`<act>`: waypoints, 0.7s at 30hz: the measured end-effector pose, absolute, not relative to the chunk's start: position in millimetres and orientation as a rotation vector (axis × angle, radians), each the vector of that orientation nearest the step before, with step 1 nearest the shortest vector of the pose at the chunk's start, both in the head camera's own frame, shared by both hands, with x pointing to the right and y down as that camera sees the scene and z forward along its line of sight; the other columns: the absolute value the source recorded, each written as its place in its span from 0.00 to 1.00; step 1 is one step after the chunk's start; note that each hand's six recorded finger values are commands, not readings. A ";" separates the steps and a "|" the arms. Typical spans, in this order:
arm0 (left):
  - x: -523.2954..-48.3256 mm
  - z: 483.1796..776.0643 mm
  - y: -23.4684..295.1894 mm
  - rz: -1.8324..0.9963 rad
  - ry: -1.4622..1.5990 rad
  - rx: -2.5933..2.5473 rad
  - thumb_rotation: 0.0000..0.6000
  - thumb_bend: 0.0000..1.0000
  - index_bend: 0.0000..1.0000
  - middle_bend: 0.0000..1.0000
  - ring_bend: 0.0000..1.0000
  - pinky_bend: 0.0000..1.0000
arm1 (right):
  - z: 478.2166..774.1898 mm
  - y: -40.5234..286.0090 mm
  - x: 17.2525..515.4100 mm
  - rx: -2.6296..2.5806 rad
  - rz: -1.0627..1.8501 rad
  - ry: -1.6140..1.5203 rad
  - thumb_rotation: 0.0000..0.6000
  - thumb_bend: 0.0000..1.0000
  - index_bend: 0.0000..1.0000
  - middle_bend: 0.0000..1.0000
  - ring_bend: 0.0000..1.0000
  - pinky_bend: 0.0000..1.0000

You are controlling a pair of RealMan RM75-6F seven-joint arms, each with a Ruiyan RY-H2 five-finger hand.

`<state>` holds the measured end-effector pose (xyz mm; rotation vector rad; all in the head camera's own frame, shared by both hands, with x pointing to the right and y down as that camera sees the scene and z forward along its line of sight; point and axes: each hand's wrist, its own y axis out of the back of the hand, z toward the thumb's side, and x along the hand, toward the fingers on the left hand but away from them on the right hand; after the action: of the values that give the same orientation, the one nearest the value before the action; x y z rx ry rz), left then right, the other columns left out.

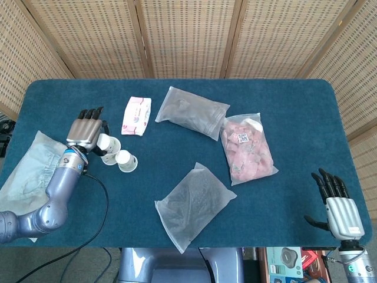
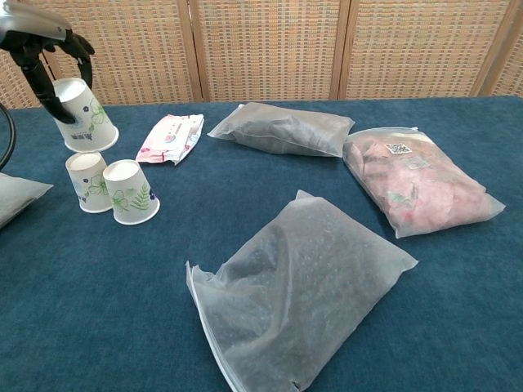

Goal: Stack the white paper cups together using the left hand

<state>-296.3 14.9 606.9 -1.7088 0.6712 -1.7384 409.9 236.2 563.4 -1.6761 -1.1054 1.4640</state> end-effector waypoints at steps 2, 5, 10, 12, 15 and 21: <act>-306.7 612.7 15.7 -1.765 0.673 -1.724 1.00 0.19 0.47 0.00 0.00 0.00 | 564.0 236.5 408.9 -1.677 1.464 -1.101 1.00 0.07 0.00 0.00 0.00 0.00; -316.4 620.5 16.1 -1.789 0.666 -1.730 1.00 0.19 0.47 0.00 0.00 0.00 | 562.8 236.1 409.0 -1.670 1.461 -1.107 1.00 0.07 0.00 0.00 0.00 0.00; -312.3 629.4 19.8 -1.784 0.644 -1.747 1.00 0.19 0.47 0.00 0.00 0.00 | 563.4 235.5 411.0 -1.669 1.467 -1.112 1.00 0.07 0.00 0.00 0.00 0.00; -309.4 630.8 20.3 -1.777 0.642 -1.751 1.00 0.19 0.47 0.00 0.00 0.00 | 563.1 235.3 410.7 -1.671 1.464 -1.112 1.00 0.07 0.00 0.00 0.00 0.00; -304.2 632.1 20.9 -1.762 0.650 -1.764 1.00 0.19 0.47 0.00 0.00 0.00 | 562.4 235.6 410.5 -1.672 1.460 -1.113 1.00 0.07 0.00 0.00 0.00 0.00; -298.3 630.1 20.8 -1.744 0.650 -1.771 1.00 0.19 0.47 0.00 0.00 0.00 | 562.5 235.8 410.2 -1.673 1.459 -1.113 1.00 0.07 0.00 0.00 0.00 0.00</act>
<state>-298.3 20.8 630.1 -1.7711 0.6503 -1.7436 410.2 235.8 562.5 -1.6734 -1.1126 1.4592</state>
